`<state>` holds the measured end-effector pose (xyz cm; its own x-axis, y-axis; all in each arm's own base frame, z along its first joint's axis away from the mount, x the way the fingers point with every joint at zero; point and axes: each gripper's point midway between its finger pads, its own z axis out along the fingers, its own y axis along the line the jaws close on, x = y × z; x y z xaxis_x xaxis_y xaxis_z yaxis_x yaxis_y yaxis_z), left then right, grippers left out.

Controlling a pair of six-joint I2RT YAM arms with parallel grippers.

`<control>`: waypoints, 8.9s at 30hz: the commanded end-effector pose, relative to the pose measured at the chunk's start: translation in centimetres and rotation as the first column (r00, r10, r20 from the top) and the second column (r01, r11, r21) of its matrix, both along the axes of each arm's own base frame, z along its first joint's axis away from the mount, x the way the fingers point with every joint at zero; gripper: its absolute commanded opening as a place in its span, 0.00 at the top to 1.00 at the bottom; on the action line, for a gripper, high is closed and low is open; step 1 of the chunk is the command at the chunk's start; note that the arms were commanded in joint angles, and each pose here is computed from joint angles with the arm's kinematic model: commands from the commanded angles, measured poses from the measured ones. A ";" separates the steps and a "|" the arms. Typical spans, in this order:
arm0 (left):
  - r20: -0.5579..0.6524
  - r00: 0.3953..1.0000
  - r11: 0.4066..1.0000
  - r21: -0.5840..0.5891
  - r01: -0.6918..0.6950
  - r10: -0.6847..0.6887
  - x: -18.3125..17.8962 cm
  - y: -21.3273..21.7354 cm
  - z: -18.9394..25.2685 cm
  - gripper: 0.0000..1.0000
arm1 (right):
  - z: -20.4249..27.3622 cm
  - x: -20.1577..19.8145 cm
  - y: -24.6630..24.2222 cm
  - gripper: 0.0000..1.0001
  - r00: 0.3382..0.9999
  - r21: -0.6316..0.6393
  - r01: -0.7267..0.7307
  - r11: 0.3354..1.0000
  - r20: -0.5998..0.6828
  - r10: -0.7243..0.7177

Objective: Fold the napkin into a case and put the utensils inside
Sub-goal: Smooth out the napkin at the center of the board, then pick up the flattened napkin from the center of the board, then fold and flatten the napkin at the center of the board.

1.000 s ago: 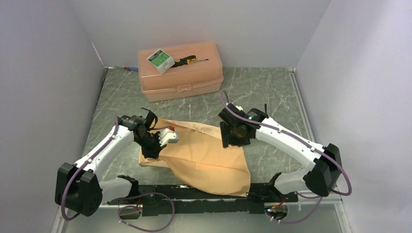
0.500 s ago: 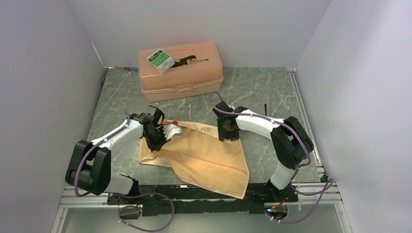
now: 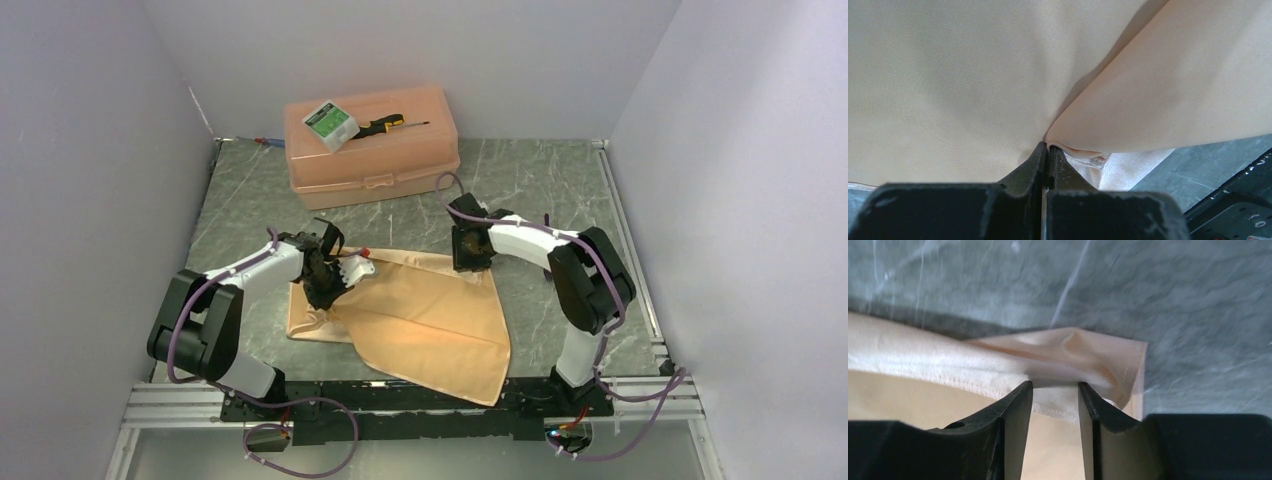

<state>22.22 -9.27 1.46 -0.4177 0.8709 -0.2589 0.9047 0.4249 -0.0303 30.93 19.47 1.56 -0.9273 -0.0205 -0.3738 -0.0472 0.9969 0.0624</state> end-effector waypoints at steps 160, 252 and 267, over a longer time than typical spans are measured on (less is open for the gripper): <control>0.083 0.965 0.967 -0.080 -0.242 0.248 6.1 4.1 5.8 0.49 | 8.6 1.4 -1.3 1.00 0.958 0.050 0.032 0.998 0.283 -0.044; -0.396 0.772 0.748 -0.254 -0.613 0.498 4.4 4.8 2.5 0.83 | 6.8 11.1 -5.8 0.31 0.905 -0.021 0.314 0.949 0.310 -0.293; -0.389 0.655 0.618 -0.233 -0.751 0.648 7.6 6.9 3.4 0.42 | 1.9 -2.5 -5.3 0.43 0.946 0.035 0.259 0.965 0.190 -0.261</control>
